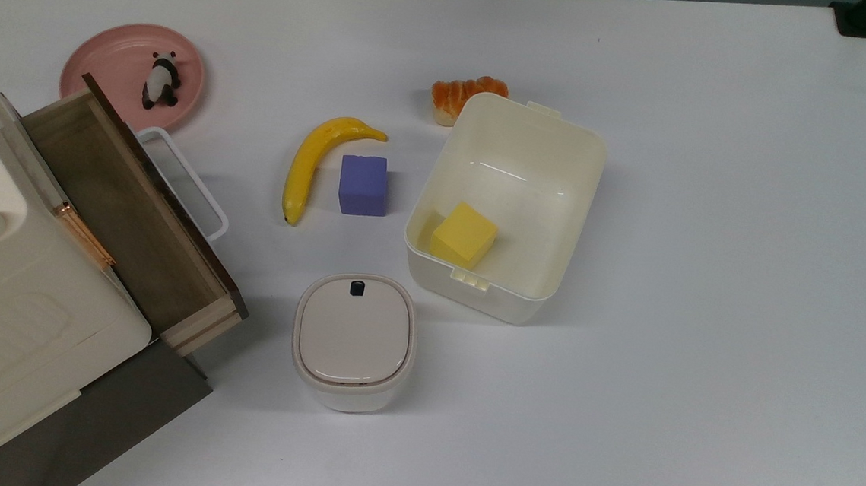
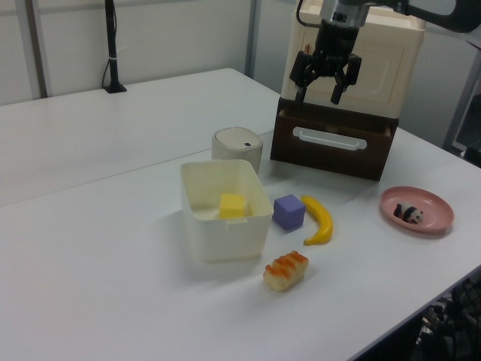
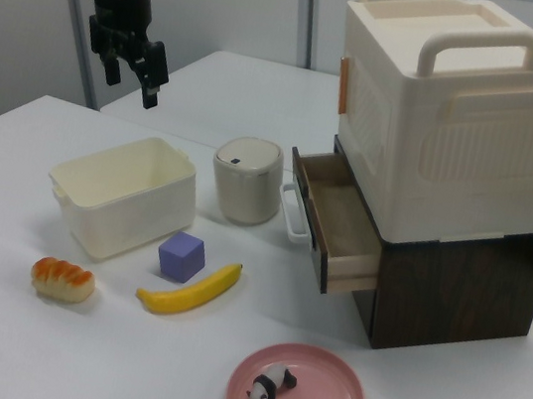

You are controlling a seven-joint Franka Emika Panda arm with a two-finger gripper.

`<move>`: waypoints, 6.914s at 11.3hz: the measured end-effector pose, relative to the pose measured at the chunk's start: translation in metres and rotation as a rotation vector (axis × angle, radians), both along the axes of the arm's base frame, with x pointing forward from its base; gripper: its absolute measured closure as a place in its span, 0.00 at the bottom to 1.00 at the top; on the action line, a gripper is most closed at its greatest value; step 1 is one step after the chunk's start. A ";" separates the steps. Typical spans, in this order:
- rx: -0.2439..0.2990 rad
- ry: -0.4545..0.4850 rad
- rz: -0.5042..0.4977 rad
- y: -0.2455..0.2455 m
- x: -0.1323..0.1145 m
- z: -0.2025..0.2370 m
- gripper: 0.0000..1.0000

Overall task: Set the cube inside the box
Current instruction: 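Move the gripper from above the cabinet toward the purple cube, then lower the open gripper over the purple cube beside the banana, then close the gripper on the purple cube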

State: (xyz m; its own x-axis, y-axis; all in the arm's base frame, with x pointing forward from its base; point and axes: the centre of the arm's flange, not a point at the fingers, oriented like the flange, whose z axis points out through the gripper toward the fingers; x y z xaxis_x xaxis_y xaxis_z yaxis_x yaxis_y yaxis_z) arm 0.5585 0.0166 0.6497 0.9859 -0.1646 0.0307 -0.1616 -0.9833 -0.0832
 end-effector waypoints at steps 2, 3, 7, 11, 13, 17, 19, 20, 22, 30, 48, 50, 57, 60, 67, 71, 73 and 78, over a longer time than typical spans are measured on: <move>0.000 0.000 0.001 0.001 0.000 0.000 0.00; 0.000 0.000 0.002 0.001 0.000 0.000 0.00; -0.011 -0.043 0.166 0.005 0.006 -0.002 0.00; -0.040 -0.035 0.711 0.005 0.014 -0.034 0.00; -0.034 -0.021 0.873 0.005 0.014 -0.048 0.00; -0.065 0.014 1.060 0.000 0.019 -0.066 0.00; -0.107 0.009 1.119 -0.002 0.026 -0.072 0.00; -0.126 -0.004 1.138 0.000 0.031 -0.078 0.00; -0.169 -0.031 1.179 0.019 0.043 -0.106 0.00; -0.199 0.046 1.262 0.048 0.061 -0.186 0.00; -0.052 -0.037 1.230 0.016 0.062 -0.218 0.00; -0.043 -0.044 1.232 0.013 0.062 -0.218 0.00; -0.062 -0.067 1.342 -0.005 0.063 -0.224 0.00; -0.058 -0.059 1.364 -0.008 0.060 -0.238 0.00; -0.088 0.003 1.456 -0.015 0.068 -0.287 0.00; -0.107 0.054 1.497 -0.015 0.069 -0.301 0.00; -0.113 0.068 1.510 -0.015 0.069 -0.305 0.00; -0.116 0.095 1.528 -0.015 0.069 -0.316 0.04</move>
State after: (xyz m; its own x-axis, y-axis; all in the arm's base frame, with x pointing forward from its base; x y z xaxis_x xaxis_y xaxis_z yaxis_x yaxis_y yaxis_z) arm 0.6275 0.0018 0.3336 0.2041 0.9739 -0.0996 0.9768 -0.2093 -0.0453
